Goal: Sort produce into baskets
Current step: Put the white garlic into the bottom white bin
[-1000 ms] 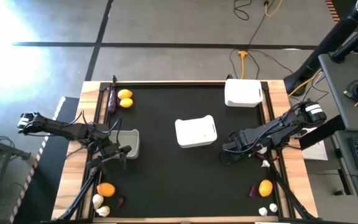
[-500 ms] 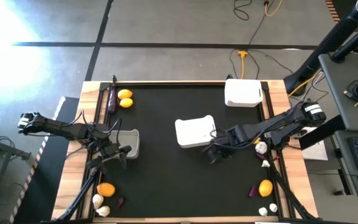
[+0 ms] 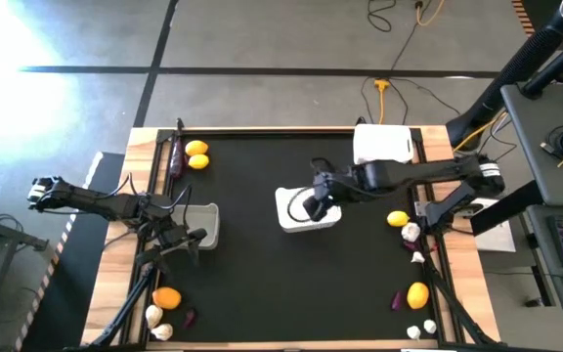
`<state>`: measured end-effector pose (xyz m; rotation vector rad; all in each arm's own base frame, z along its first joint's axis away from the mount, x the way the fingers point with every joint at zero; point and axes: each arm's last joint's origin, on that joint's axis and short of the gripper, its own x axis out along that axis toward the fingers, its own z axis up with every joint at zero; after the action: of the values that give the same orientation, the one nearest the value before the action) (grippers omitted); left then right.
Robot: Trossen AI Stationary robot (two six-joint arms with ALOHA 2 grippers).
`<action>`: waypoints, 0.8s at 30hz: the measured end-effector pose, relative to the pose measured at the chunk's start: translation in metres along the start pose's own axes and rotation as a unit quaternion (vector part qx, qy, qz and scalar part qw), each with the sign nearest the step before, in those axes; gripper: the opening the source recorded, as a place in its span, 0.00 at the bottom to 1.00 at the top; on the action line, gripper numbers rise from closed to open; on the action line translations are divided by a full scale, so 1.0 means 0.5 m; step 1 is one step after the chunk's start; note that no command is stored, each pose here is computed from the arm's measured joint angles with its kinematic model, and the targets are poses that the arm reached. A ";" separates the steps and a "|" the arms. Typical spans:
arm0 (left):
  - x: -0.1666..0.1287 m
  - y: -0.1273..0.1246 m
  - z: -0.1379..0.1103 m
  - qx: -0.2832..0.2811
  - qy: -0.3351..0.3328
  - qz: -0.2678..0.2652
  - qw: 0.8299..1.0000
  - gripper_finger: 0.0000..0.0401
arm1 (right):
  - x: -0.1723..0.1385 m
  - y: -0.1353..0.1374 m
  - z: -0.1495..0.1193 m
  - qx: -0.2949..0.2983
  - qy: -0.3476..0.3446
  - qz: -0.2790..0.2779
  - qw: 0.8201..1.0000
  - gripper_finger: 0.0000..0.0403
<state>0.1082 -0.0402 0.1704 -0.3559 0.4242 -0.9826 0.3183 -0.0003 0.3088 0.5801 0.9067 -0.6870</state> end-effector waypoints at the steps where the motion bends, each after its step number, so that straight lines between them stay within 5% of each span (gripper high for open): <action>1: 0.000 0.000 0.000 0.000 0.000 0.000 1.000 0.81 | 0.020 -0.004 0.002 0.003 0.011 -0.011 1.000 0.21; 14: 0.000 0.000 0.000 0.000 0.000 0.000 1.000 0.81 | 0.266 0.008 -0.026 -0.084 0.179 -0.075 0.977 0.27; 24: 0.000 0.000 0.000 0.000 0.000 0.000 1.000 0.81 | 0.240 0.024 0.014 -0.106 0.178 -0.086 0.975 0.47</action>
<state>0.1082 -0.0402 0.1705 -0.3561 0.4242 -0.9825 0.3831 -0.0319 0.2118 0.4437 1.3587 -0.6404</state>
